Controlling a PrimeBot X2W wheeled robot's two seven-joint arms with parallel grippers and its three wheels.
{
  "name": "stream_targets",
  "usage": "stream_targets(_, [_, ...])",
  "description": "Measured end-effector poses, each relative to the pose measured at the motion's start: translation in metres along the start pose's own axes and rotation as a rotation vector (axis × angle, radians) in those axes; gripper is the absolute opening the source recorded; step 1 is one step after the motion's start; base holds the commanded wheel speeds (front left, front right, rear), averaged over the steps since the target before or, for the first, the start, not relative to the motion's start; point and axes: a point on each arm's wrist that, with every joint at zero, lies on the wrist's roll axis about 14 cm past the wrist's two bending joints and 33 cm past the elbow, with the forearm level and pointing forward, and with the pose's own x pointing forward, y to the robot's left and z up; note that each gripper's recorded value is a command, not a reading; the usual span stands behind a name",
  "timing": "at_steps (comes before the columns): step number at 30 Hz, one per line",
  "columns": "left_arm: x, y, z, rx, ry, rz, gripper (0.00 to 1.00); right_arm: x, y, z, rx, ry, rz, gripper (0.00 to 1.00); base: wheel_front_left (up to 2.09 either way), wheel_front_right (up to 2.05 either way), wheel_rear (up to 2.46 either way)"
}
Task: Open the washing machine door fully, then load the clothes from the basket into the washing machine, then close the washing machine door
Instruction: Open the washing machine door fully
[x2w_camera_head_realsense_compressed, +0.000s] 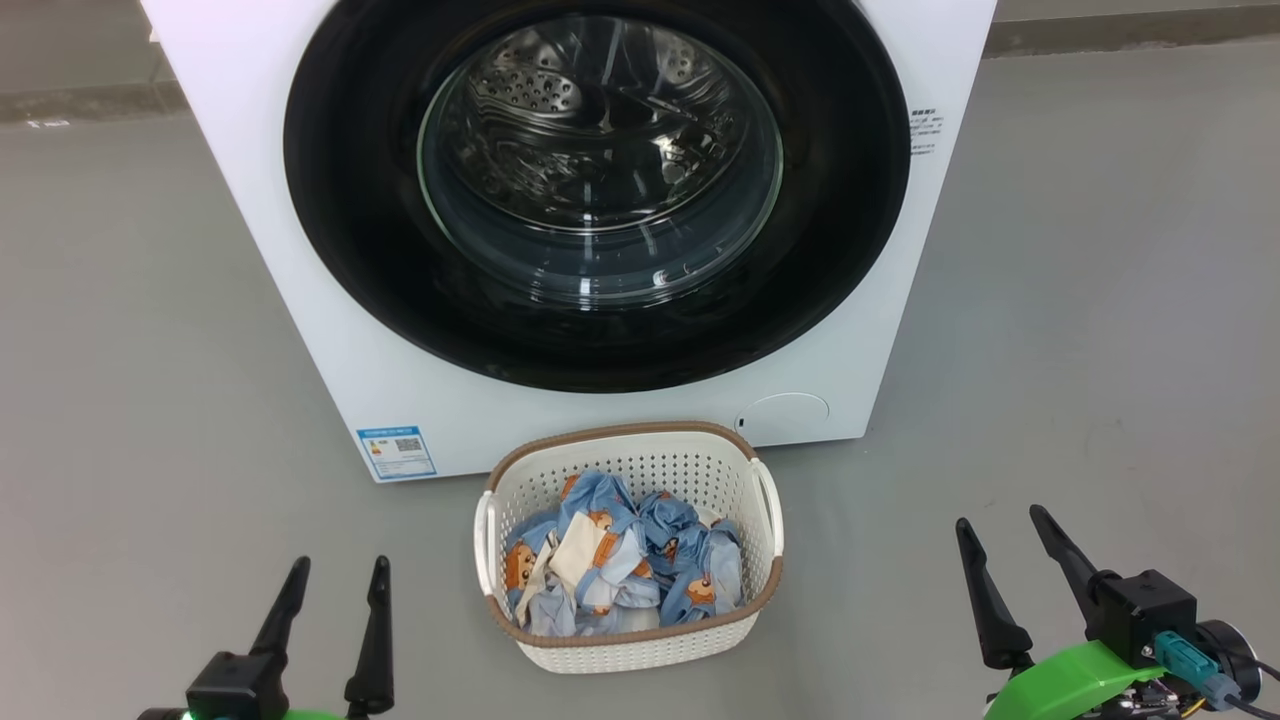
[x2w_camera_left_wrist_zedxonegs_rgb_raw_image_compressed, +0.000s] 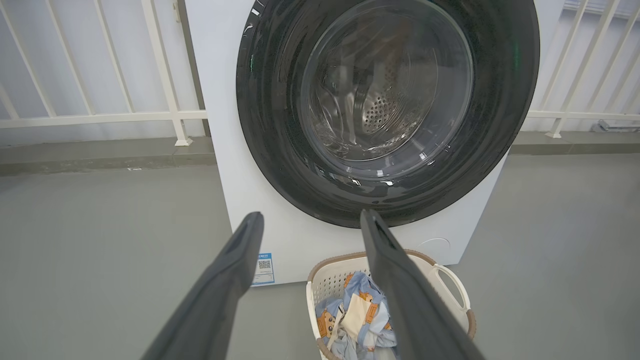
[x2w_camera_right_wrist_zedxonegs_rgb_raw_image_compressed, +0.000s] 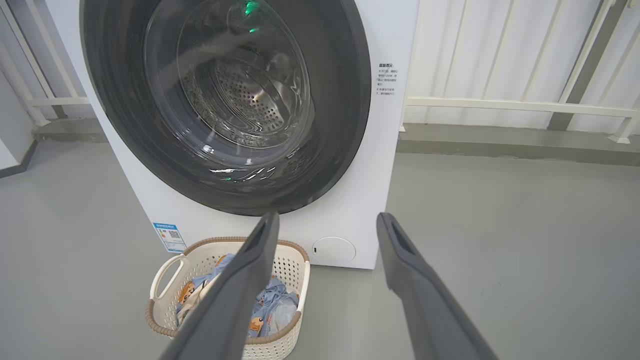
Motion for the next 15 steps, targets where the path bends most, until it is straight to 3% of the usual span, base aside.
stream_targets(15, [-0.0009,0.0018,-0.0008,0.016,0.004,0.008,1.0,-0.0007,0.0002,0.0023,0.011,-0.01,-0.001,1.0,0.09,0.09,-0.19])
